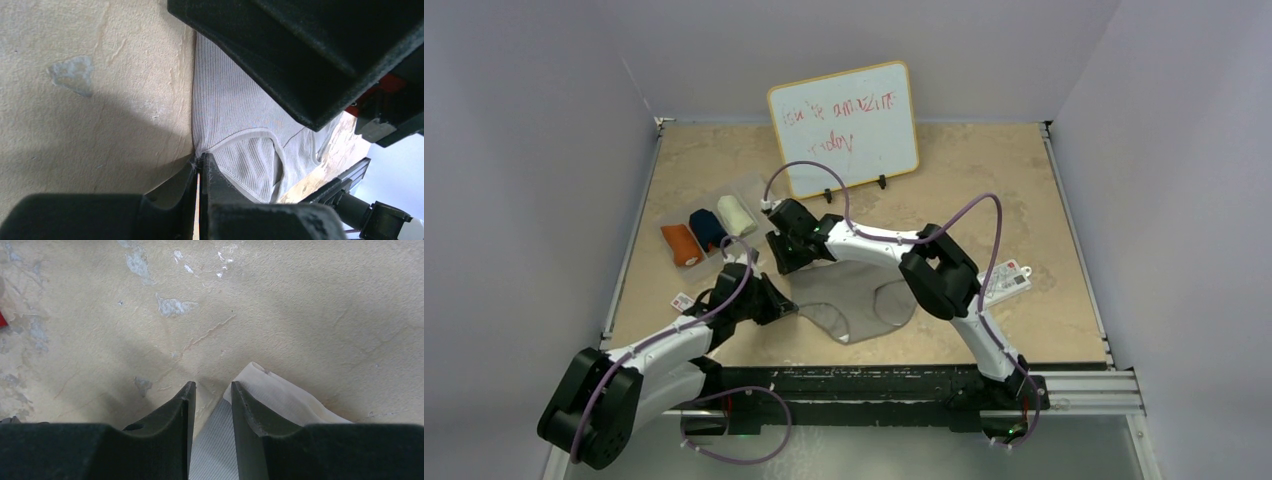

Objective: Roll the underwear
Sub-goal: Fold the underwear at the center of the board.

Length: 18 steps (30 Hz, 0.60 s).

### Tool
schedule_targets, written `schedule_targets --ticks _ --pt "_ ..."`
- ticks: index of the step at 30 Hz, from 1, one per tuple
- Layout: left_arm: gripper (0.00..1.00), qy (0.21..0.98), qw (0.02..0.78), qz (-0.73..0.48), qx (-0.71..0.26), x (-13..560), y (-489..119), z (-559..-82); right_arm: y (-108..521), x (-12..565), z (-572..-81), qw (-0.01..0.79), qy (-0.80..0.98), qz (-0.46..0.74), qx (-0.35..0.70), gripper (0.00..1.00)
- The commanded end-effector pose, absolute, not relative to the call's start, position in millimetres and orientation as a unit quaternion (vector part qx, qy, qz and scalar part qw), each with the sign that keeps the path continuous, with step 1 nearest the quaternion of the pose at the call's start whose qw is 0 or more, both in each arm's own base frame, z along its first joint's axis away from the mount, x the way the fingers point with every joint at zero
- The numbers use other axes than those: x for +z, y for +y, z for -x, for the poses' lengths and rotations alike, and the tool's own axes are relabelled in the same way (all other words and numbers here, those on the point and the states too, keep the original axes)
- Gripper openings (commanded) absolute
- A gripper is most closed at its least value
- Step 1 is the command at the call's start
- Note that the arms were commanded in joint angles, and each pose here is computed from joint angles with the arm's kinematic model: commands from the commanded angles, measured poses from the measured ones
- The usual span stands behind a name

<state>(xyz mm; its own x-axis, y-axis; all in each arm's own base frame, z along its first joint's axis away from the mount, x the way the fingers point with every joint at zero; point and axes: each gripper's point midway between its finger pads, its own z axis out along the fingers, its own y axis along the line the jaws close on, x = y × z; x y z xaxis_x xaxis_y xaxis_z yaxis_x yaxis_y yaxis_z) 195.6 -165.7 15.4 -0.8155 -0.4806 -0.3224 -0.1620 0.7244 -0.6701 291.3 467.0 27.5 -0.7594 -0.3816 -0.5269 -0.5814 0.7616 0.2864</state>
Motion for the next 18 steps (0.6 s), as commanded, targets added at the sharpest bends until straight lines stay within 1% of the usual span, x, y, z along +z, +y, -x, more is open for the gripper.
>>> schedule_targets --ticks 1,10,18 --pt "0.0 0.899 0.246 0.184 -0.31 11.5 -159.4 -192.8 452.2 44.1 -300.5 0.256 0.912 0.27 0.175 0.35" --pt "0.0 0.898 0.25 0.185 -0.311 15.1 -159.0 -193.5 459.0 70.5 -296.8 0.266 0.901 0.282 0.195 0.36" --pt "0.0 0.898 0.253 0.184 -0.311 17.4 -158.9 -194.7 459.7 59.2 -298.6 0.258 0.905 0.285 0.182 0.36"
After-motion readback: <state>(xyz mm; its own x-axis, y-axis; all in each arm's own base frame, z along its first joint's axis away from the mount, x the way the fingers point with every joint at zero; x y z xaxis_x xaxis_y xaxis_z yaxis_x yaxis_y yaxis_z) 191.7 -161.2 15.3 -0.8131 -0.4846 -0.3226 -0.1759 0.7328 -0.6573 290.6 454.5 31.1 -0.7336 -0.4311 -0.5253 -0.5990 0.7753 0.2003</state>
